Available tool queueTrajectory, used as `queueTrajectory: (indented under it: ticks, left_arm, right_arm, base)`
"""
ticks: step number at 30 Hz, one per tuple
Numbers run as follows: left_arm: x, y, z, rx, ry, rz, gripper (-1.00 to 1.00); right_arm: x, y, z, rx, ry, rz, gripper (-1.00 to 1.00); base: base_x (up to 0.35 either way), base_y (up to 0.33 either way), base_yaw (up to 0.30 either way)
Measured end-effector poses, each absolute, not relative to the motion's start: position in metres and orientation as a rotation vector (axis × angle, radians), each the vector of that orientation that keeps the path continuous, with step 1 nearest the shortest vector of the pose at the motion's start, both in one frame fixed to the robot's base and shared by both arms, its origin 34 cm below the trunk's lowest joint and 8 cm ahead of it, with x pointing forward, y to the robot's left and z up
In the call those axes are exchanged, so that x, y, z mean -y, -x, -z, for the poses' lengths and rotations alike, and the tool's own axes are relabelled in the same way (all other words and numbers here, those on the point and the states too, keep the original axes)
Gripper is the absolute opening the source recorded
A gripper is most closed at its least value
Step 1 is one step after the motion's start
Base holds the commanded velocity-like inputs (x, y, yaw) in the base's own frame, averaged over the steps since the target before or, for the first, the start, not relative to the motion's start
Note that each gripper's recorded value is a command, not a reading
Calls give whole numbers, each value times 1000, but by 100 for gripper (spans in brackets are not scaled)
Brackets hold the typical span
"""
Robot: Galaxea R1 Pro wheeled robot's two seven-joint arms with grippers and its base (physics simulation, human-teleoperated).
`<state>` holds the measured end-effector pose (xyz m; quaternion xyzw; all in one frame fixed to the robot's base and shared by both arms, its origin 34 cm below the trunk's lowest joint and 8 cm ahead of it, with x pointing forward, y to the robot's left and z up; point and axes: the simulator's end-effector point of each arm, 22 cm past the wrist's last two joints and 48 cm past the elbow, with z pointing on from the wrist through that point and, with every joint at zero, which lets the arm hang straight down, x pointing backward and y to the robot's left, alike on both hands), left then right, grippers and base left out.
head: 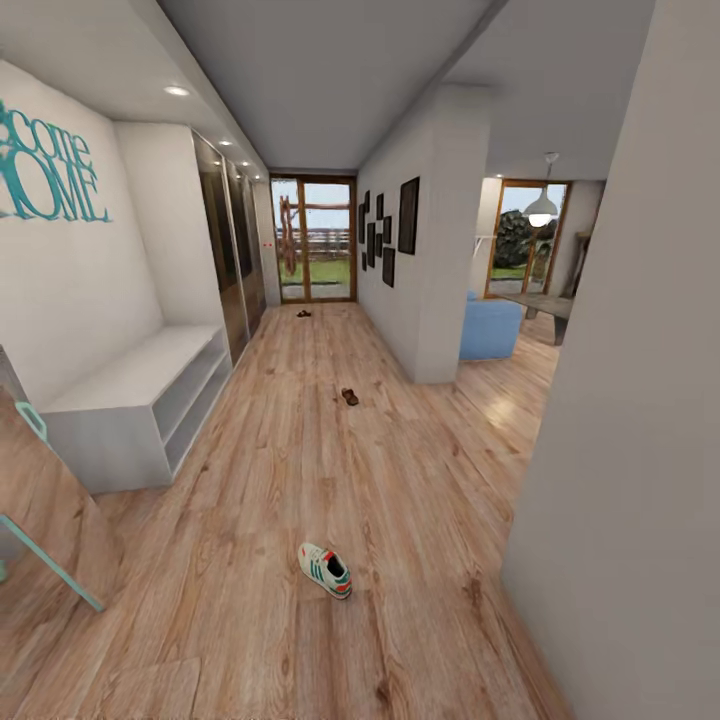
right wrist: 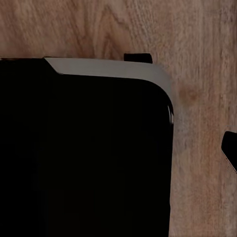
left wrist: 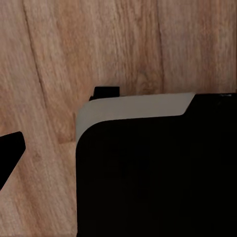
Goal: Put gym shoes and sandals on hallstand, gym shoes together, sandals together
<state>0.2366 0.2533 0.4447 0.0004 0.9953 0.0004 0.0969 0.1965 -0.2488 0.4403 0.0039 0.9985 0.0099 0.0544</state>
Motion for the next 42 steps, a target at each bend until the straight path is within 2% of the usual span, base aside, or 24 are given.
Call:
queueTrajectory:
  ticks: [8, 9, 11, 12, 23, 32, 42]
  left_arm:
    - [-251, -255, -448, -2907, 11, 5, 100]
    - [-251, -287, -456, -2839, 13, 5, 100]
    - [-252, -436, -529, -2491, 17, 6, 100]
    - [-253, -455, -544, -2440, 21, 6, 100]
    - [-260, -447, -537, -2461, 68, 2, 100]
    - [-259, -447, -536, -2465, 69, 4, 100]
    - [-259, -445, -535, -2470, 69, 4, 100]
  right_arm:
    - [249, -211, -442, -3004, -8, -28, 100]
    - [249, -211, -442, -3005, -8, -28, 100]
    - [249, -210, -442, -3007, -8, -28, 100]
    - [249, -209, -442, -3008, -8, -28, 100]
    - [248, -204, -441, -3020, -8, -30, 100]
    - [248, -203, -441, -3023, -8, -31, 100]
    - [248, -202, -440, -3027, -8, -31, 100]
  base:
    - [1, 0, 191]
    - [19, 0, 200]
    - [50, 0, 201]
    - [111, 0, 202]
    - [264, 0, 198]
    - [345, -5, 32]
    - [297, -179, 235]
